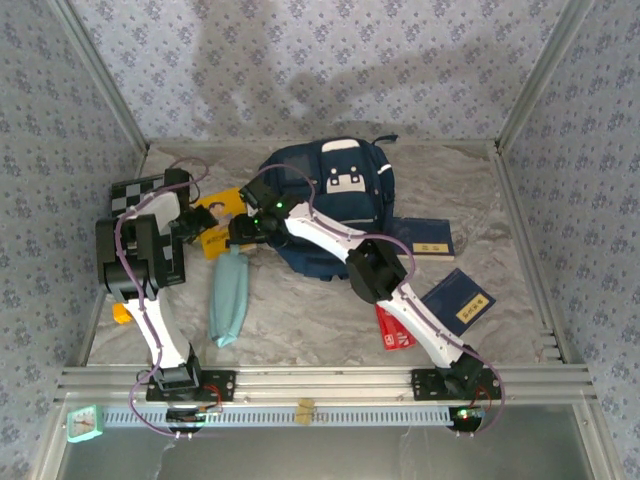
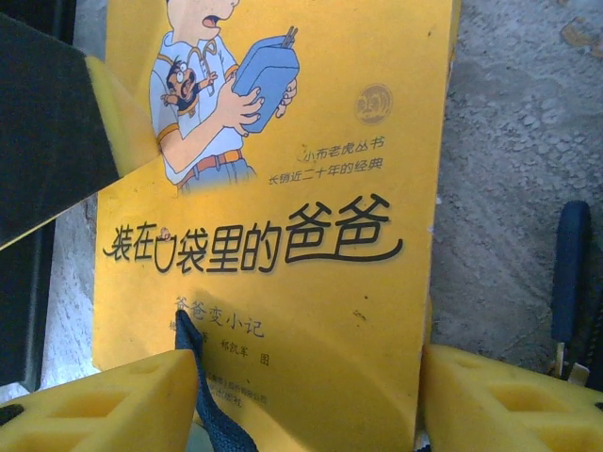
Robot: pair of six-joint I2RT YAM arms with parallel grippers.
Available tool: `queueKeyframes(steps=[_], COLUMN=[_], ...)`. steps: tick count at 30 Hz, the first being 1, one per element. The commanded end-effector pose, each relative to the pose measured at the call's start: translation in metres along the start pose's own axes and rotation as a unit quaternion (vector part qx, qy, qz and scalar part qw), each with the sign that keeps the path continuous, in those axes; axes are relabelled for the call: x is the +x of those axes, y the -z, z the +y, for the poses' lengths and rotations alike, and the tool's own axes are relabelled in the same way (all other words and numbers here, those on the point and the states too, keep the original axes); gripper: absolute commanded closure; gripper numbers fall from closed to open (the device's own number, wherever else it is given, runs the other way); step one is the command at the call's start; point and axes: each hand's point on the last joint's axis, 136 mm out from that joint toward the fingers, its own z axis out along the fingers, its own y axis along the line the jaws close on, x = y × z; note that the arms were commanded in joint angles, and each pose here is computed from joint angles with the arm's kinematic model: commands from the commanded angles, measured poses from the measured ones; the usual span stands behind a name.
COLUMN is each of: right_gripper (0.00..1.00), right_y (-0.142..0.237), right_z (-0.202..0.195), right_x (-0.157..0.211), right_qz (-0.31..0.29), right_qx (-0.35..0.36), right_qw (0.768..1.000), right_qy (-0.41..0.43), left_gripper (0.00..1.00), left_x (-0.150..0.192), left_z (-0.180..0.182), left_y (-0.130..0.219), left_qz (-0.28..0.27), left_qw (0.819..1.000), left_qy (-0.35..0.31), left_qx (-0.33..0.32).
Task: Pack the student bag
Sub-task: Pick up the book from the top-left of the table.
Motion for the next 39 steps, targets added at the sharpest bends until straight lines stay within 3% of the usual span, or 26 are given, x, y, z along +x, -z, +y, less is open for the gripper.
queueKeyframes(steps=[1, 11, 18, 29, 39], right_gripper=[0.38, 0.43, 0.46, 0.54, 0.87], right_y=[0.029, 0.042, 0.02, -0.002, 0.011], right_z=[0.043, 0.066, 0.039, 0.034, 0.044], right_x=[-0.005, -0.01, -0.006, 0.0, -0.011], right_qz=[0.003, 0.007, 0.022, 0.033, 0.01], right_qx=[-0.062, -0.133, -0.115, -0.121, -0.121], right_qw=[0.998, 0.991, 0.992, 0.99, 0.992], right_qy=[0.021, 0.014, -0.045, -0.063, -0.034], left_gripper=[0.53, 0.54, 0.54, 0.55, 0.57], left_x=[0.004, 0.007, 0.01, 0.015, 0.016], left_z=[0.005, 0.009, 0.009, 0.0, -0.008], left_y=[-0.006, -0.012, -0.014, -0.017, -0.012], left_qz=[0.013, 0.017, 0.021, 0.029, 0.025], left_qw=[1.0, 1.0, 1.0, 0.999, 1.0], left_qy=[-0.002, 0.002, 0.008, 0.015, 0.005], left_qx=[-0.012, -0.018, -0.012, 0.015, 0.017])
